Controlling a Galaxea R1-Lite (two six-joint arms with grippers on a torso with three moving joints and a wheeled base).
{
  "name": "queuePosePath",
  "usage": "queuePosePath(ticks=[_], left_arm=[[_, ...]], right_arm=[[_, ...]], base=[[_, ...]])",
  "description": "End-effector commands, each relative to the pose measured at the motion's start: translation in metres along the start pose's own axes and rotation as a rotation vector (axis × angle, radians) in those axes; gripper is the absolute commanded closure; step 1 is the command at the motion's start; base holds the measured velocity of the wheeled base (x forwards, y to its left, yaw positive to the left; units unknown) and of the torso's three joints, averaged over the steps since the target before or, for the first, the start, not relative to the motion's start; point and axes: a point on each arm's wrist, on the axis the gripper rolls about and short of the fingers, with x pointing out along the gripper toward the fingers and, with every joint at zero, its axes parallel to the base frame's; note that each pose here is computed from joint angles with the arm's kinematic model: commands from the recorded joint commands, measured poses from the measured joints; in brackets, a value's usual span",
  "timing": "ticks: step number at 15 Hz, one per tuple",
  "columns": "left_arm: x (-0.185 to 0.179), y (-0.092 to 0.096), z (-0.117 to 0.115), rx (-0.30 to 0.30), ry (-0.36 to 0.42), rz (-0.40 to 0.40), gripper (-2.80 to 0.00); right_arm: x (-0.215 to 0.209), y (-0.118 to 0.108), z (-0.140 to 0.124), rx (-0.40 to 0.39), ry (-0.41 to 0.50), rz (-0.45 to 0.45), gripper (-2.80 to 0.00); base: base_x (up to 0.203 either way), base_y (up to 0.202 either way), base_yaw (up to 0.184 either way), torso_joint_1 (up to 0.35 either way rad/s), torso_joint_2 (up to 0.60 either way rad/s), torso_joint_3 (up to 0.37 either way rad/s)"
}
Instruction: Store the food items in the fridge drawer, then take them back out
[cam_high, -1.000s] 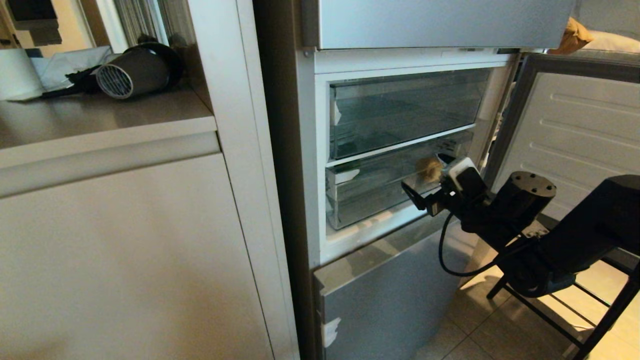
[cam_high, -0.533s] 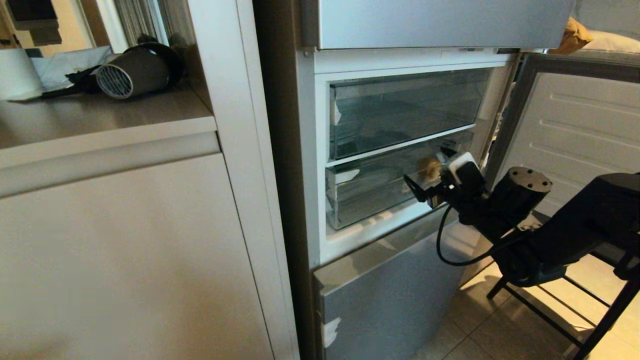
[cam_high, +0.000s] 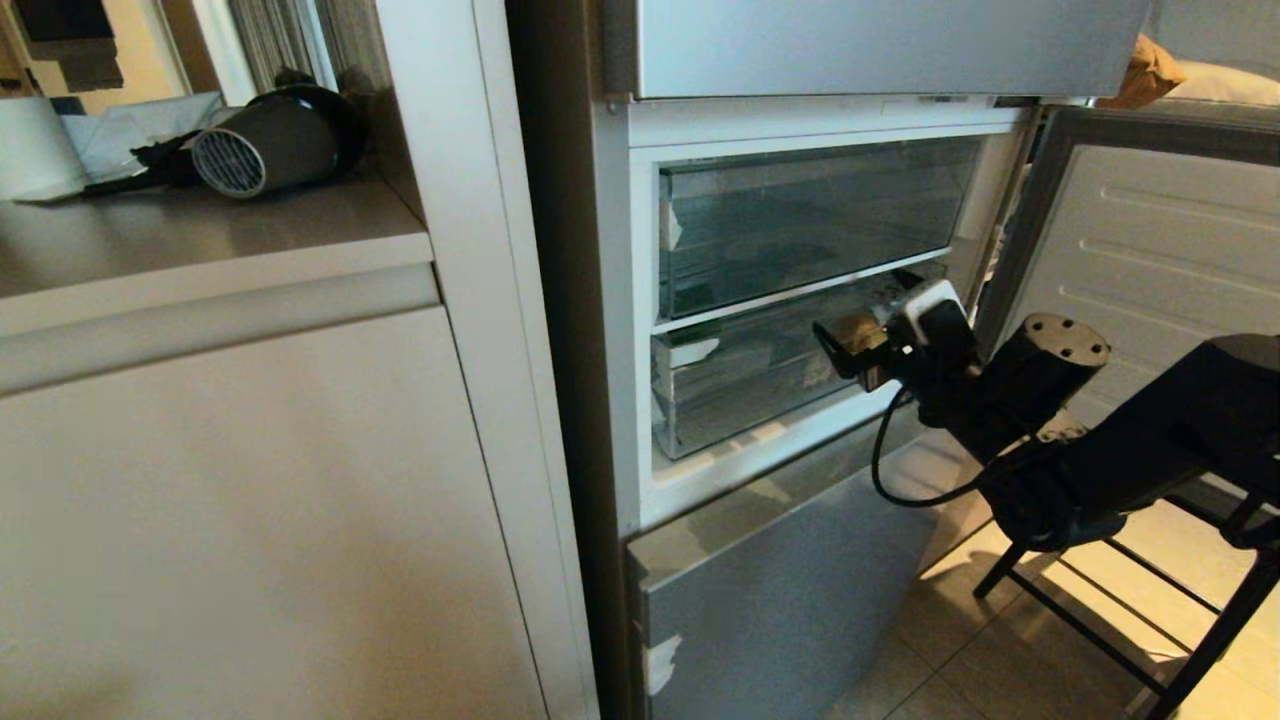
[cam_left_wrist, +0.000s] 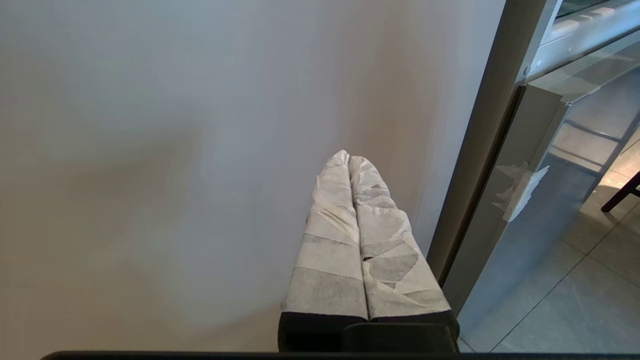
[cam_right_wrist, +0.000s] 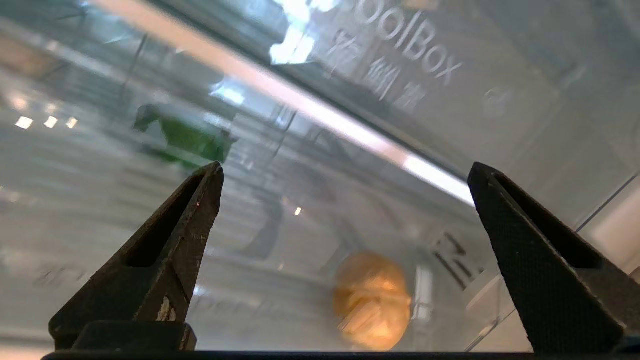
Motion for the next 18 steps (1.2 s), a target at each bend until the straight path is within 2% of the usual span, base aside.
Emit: queuePosePath(ticks=[1,8,18], left_arm=[[0.0009,0.0,-0.0029,0.0,0.011,0.0,0.0],[0.0009,0.0,-0.0029,0.001,0.011,0.0,0.0],[0.0009,0.0,-0.0029,0.0,0.011,0.0,0.0]], right_arm=[[0.0023,-0.0025,0.0034,-0.008,-0.02,-0.011,-2.8],[0.0036,-0.0068,0.0037,-0.013,-0.008,-0.045,-2.8],[0.0056,-0.0009,-0.0061,-0.009,0.037,-0.017,-2.8]], base=[[0.0,0.0,0.0,0.0,0.0,0.0],[0.0,0.0,0.0,0.0,0.0,0.0],[0.0,0.0,0.0,0.0,0.0,0.0]])
